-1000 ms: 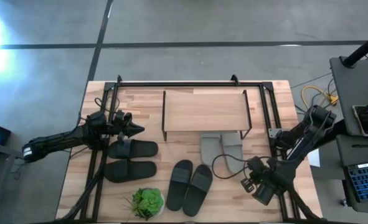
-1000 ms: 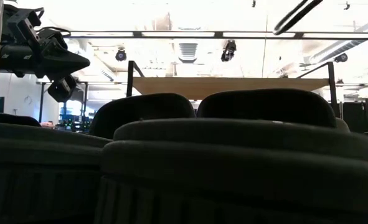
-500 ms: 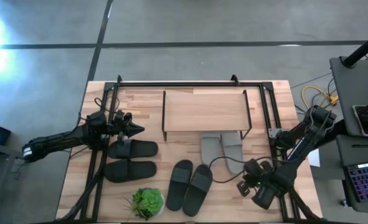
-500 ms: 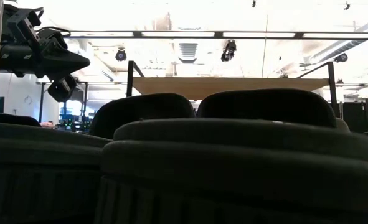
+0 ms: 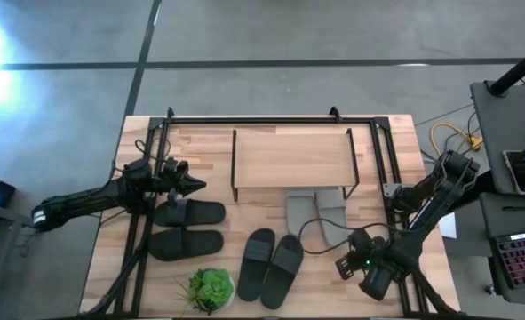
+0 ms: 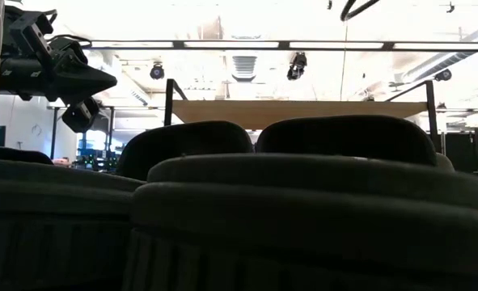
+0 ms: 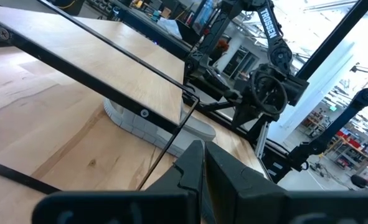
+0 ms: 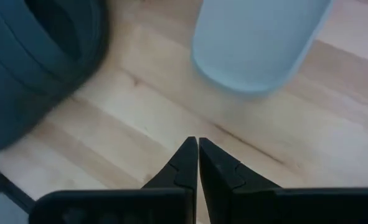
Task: Pick and place slides into the shelf
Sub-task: Put the gray slipper under the shelf
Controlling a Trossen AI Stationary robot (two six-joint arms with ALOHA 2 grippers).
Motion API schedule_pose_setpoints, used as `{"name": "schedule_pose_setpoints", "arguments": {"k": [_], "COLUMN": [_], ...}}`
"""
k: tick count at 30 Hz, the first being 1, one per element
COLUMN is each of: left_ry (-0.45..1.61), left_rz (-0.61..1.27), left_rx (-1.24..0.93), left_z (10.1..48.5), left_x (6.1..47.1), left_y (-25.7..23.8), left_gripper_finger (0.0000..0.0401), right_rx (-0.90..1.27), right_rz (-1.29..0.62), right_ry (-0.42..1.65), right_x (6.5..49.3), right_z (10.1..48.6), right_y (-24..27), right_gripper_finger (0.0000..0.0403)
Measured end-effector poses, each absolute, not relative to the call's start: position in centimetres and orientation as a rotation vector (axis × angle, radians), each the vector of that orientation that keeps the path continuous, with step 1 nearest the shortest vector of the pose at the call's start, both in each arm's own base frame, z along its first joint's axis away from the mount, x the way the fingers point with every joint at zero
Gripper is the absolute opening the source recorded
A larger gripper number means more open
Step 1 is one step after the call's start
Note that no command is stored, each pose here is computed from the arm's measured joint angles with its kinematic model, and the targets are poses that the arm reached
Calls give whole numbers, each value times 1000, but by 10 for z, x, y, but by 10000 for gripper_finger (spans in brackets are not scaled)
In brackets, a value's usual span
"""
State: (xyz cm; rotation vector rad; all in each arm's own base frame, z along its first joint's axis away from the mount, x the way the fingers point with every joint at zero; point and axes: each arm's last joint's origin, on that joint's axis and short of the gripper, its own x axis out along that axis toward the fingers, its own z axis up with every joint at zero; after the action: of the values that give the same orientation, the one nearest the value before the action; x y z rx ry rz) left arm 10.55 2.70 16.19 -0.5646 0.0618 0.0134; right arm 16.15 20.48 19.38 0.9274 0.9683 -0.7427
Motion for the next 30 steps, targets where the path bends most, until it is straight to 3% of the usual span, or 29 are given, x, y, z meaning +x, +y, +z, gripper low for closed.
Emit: {"name": "schedule_pose_setpoints", "arguments": {"k": [7,17,30], "left_ry": [62,63,62], "left_rz": [14,14,14], "left_rx": [-565,-565,-565], "left_z": [162,162,162], "left_x": [106,106,106], "left_y": [27,27,27], "left_gripper_finger": [2,2,2], "right_rx": [989,1063,956], "right_rz": [-820,-791,-882], "right_ry": [939,930,928], "right_x": [158,155,158], "right_z": [180,156,131], "right_y": [198,193,159], "right_gripper_finger": [8,8,9]}}
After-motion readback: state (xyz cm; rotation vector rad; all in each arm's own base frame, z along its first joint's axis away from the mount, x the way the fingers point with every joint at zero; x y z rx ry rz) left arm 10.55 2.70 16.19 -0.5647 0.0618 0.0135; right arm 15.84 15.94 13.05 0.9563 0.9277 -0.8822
